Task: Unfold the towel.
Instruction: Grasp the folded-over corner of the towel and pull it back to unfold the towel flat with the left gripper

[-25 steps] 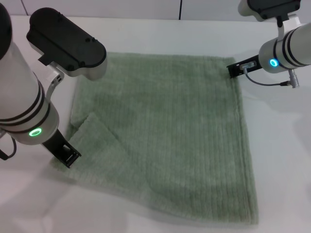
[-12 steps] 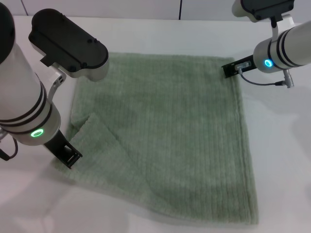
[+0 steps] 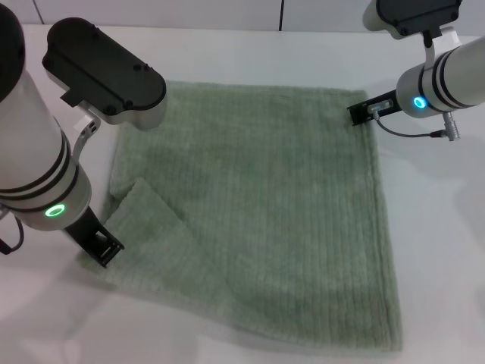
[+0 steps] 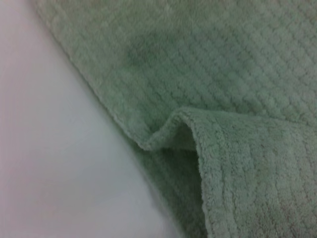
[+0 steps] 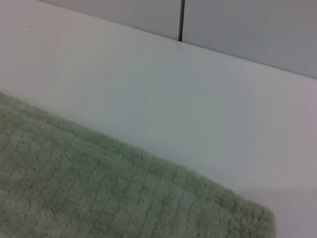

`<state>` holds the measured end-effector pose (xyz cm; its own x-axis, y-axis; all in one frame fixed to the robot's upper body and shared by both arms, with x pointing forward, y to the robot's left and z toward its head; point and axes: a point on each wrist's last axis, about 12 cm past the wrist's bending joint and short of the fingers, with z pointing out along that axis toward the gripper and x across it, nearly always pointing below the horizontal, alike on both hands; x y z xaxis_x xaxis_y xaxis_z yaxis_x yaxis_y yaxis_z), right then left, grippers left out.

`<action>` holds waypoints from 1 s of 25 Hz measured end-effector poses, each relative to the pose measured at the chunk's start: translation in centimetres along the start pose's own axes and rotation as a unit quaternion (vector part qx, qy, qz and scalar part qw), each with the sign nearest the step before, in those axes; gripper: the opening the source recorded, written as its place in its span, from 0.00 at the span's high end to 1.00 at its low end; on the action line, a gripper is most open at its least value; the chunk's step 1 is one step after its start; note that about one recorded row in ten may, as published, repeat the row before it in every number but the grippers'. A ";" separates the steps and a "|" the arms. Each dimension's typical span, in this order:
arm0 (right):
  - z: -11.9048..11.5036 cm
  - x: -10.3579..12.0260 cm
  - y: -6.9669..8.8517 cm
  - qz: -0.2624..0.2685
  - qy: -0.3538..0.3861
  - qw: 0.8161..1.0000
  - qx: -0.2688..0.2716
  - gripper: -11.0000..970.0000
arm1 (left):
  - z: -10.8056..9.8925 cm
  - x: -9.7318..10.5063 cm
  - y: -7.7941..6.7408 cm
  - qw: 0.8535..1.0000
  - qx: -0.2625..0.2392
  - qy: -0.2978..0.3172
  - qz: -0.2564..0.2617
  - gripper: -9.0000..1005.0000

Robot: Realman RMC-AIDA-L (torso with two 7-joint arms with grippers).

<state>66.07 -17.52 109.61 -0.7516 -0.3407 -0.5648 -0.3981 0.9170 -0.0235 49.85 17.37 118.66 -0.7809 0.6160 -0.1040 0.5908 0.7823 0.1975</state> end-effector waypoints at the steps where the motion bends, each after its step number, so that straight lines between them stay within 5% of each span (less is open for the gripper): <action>1: 0.0 0.0 0.0 0.000 0.000 1.000 0.000 0.99 | 0.0 0.0 0.0 1.000 0.000 0.001 -0.001 0.95; 16: 0.0 0.1 0.0 -0.001 0.003 1.000 0.000 0.99 | 0.9 0.5 0.0 0.999 0.000 0.042 -0.023 0.94; 21: 0.0 0.0 0.0 -0.002 0.004 1.000 0.000 0.99 | 0.9 -0.1 -0.8 0.999 -0.011 0.031 -0.009 0.83; 25: -0.4 -0.4 0.1 -0.006 0.000 1.000 -0.004 0.99 | 0.9 -1.1 0.1 1.000 -0.024 0.004 -0.010 0.72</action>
<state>66.06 -17.35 110.19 -0.7471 -0.3519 -0.5638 -0.4109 0.9114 -0.0244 50.97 16.80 117.87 -0.7941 0.5995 -0.1000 0.5651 0.7889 0.2417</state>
